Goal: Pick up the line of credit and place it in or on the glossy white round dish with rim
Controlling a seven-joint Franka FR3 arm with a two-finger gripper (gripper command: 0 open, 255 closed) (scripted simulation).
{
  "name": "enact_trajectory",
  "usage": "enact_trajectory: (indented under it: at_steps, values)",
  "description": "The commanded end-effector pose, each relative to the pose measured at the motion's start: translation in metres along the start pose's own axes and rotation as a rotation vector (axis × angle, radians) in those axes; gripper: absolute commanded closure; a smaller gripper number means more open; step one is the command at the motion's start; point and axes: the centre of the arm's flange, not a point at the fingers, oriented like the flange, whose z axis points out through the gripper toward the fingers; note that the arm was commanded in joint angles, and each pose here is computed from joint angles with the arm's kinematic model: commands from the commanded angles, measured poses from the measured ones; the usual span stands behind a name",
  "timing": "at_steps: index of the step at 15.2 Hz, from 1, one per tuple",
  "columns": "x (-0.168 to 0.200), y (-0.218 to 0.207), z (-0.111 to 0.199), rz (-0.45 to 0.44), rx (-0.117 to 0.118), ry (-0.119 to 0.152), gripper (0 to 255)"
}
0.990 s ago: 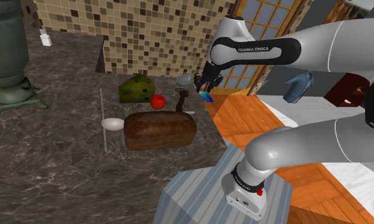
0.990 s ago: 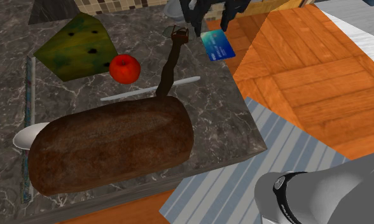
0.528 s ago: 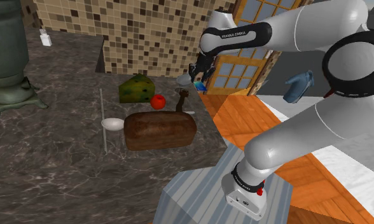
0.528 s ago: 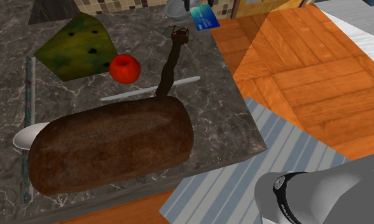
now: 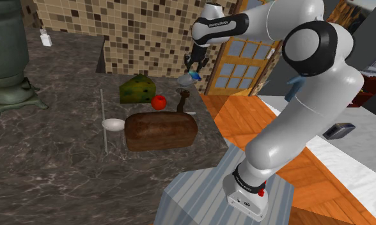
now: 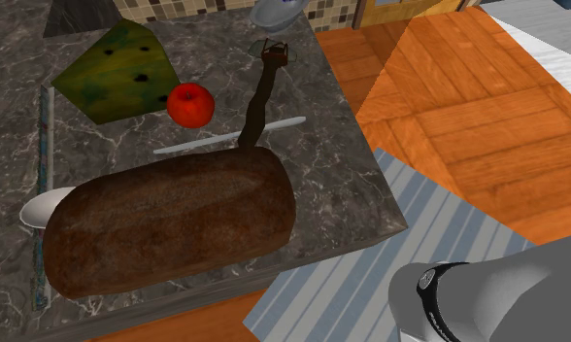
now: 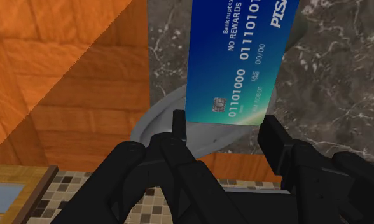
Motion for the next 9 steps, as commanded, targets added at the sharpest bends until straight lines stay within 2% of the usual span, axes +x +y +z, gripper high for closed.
enact_trajectory:
  at_steps: [1, 7, 9]
  values:
    - [0.027, 0.004, 0.005, 0.000, -0.001, 0.000, 255]
    - [0.105, 0.005, 0.014, 0.000, -0.001, 0.000, 255]
    - [0.107, 0.005, 0.019, 0.000, -0.001, 0.000, 255]
